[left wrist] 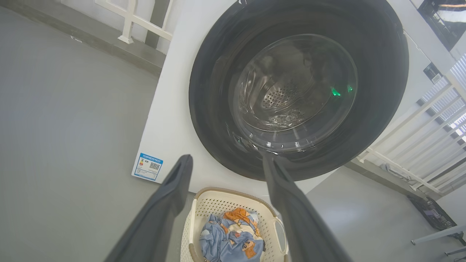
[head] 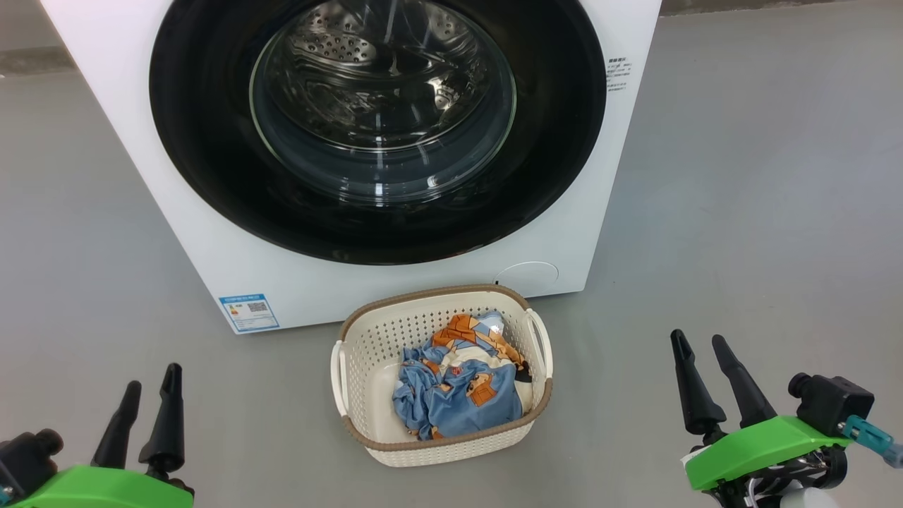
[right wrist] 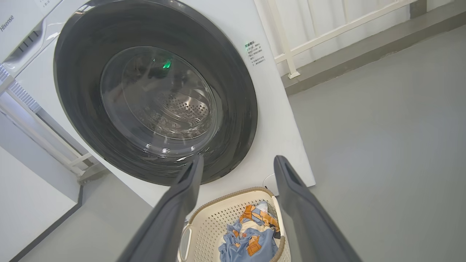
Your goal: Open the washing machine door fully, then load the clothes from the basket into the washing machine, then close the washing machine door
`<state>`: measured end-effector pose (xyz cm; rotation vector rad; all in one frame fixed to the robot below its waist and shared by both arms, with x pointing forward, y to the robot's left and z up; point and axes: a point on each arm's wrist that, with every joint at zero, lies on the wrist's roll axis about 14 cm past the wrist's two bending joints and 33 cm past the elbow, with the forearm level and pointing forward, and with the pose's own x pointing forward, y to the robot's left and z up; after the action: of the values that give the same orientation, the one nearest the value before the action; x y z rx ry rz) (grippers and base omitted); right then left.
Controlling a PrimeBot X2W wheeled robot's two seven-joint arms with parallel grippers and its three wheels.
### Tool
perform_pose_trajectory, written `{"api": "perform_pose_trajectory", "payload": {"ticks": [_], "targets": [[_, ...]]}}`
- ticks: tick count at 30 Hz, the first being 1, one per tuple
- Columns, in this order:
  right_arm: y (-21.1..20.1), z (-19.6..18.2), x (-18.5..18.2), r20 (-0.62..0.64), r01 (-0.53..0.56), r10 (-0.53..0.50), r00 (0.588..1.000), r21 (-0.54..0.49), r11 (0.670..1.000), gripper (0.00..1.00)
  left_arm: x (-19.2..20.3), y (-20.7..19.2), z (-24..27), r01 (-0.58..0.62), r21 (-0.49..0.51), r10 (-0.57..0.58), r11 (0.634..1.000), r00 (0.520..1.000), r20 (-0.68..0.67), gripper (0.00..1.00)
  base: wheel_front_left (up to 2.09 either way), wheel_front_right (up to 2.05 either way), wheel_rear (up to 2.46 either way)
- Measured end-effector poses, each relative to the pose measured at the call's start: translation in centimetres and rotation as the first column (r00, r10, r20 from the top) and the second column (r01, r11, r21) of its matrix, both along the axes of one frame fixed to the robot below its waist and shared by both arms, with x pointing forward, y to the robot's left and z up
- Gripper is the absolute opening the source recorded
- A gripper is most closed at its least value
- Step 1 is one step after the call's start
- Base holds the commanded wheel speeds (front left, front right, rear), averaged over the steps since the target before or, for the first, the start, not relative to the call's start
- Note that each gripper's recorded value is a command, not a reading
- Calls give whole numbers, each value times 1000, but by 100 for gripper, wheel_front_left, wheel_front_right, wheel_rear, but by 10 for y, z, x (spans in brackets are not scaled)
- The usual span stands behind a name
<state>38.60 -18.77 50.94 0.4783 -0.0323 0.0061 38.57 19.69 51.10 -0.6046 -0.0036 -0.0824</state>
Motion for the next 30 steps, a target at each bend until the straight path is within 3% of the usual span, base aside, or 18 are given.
{"api": "perform_pose_trajectory", "payload": {"ticks": [13, 30], "targets": [[3, 2, 1, 19, -9, 12, 1000, -165, 986, 100, 1, 1, 4, 11, 129, -15, 992, 999, 34, 100, 0, 0, 0], [9, 19, 8, 87, -13, 47, 995, -356, 934, 100, 1, 5, 7, 18, 302, -42, 953, 996, 72, 100, 0, 0, 0]]}}
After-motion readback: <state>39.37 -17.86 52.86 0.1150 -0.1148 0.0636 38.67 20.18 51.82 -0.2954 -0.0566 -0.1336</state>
